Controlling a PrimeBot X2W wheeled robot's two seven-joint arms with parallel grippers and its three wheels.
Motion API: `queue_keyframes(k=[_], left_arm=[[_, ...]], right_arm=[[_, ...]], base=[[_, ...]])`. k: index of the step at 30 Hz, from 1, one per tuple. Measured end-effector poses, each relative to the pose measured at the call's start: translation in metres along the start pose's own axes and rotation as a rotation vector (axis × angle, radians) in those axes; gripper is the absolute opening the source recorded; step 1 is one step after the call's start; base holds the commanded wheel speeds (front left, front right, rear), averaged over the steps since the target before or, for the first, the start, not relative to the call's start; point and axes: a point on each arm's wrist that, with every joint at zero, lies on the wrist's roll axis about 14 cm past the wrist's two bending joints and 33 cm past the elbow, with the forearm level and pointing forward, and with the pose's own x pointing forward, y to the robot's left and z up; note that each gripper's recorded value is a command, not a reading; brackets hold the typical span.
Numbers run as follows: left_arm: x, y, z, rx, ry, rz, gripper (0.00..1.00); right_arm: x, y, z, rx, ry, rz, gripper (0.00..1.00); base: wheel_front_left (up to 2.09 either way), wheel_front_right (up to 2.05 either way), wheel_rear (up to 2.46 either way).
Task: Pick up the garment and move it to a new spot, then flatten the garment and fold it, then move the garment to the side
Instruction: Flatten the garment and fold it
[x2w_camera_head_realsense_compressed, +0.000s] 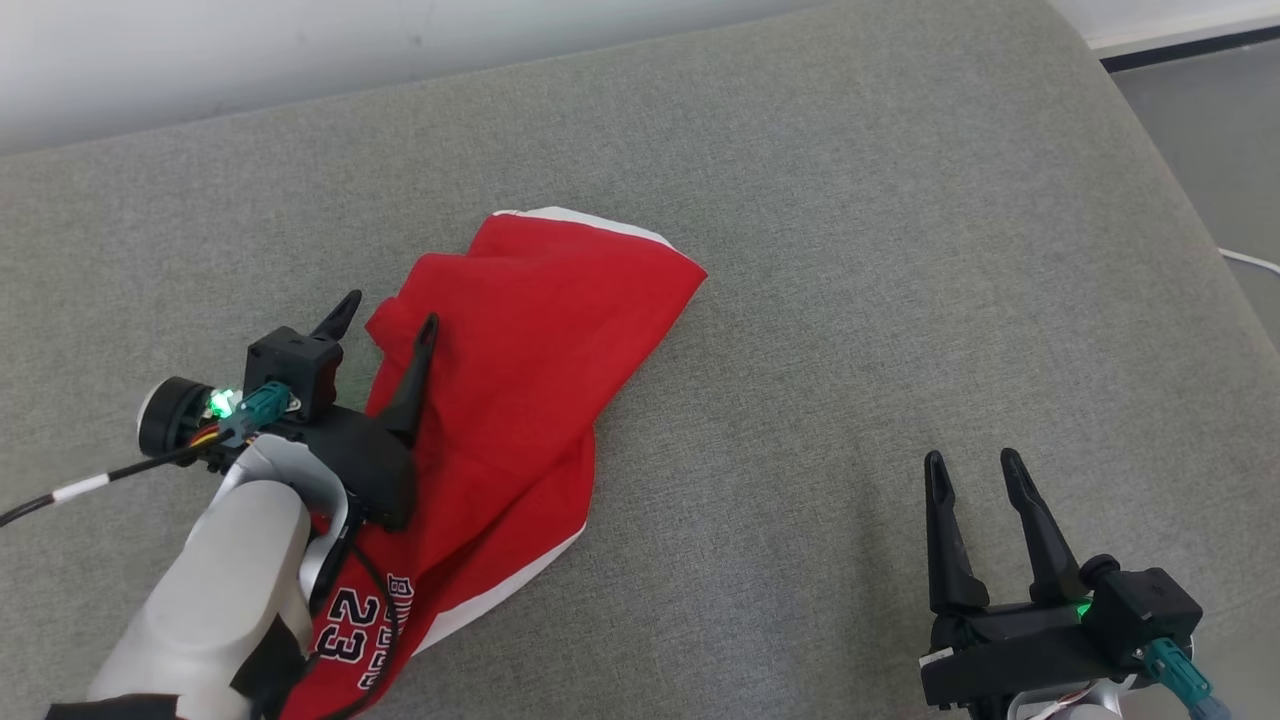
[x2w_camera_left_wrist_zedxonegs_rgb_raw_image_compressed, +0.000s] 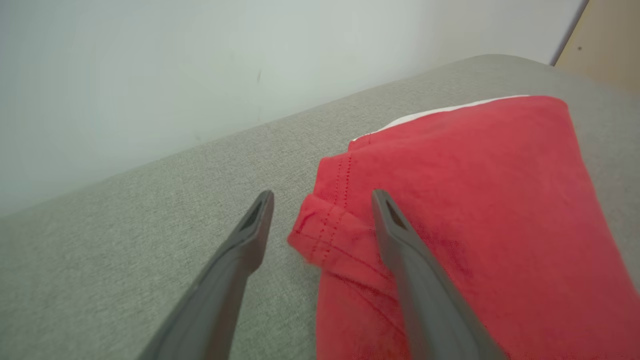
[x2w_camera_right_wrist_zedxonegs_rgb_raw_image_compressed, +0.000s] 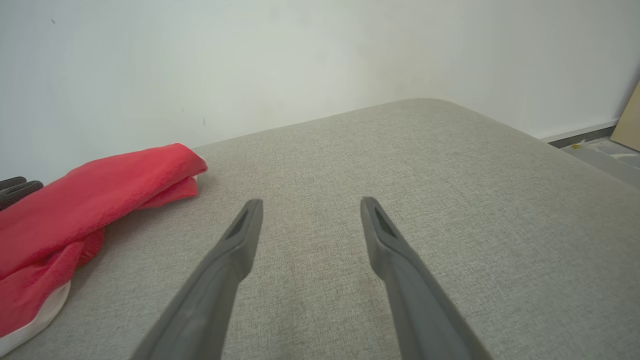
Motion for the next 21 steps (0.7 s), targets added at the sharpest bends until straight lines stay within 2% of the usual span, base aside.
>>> queue_keyframes(k=[2, 3, 4, 11, 14, 17, 21], left_arm=[[0.001, -0.001, -0.007, -0.007, 0.029, -0.003, 1.0], [0.002, -0.003, -0.009, -0.011, 0.036, -0.007, 0.39], [0.002, -0.003, -0.01, -0.023, 0.037, -0.005, 0.0], [0.001, -0.002, -0.012, -0.034, 0.058, 0.004, 0.0], [0.005, -0.012, -0.002, -0.019, 0.033, -0.027, 0.0], [0.014, -0.032, 0.028, -0.009, -0.049, -0.083, 0.0], [0.02, -0.054, 0.095, -0.018, -0.239, -0.139, 0.0]], right_arm=[[0.0, -0.002, 0.0, -0.001, 0.001, -0.005, 1.0], [0.0, -0.002, 0.0, -0.002, 0.001, -0.005, 1.0], [0.0, -0.002, 0.0, -0.001, 0.001, -0.005, 1.0], [0.003, 0.002, 0.003, -0.003, -0.011, 0.007, 1.0], [0.004, 0.003, 0.006, -0.003, -0.021, 0.012, 1.0], [0.004, 0.002, 0.008, -0.004, -0.028, 0.008, 1.0], [0.005, 0.004, 0.006, -0.008, -0.023, 0.015, 1.0]], base=[[0.0, 0.0, 0.0], [0.0, 0.0, 0.0], [0.0, 0.0, 0.0], [0.0, 0.0, 0.0], [0.0, 0.0, 0.0], [0.0, 0.0, 0.0], [0.0, 0.0, 0.0]])
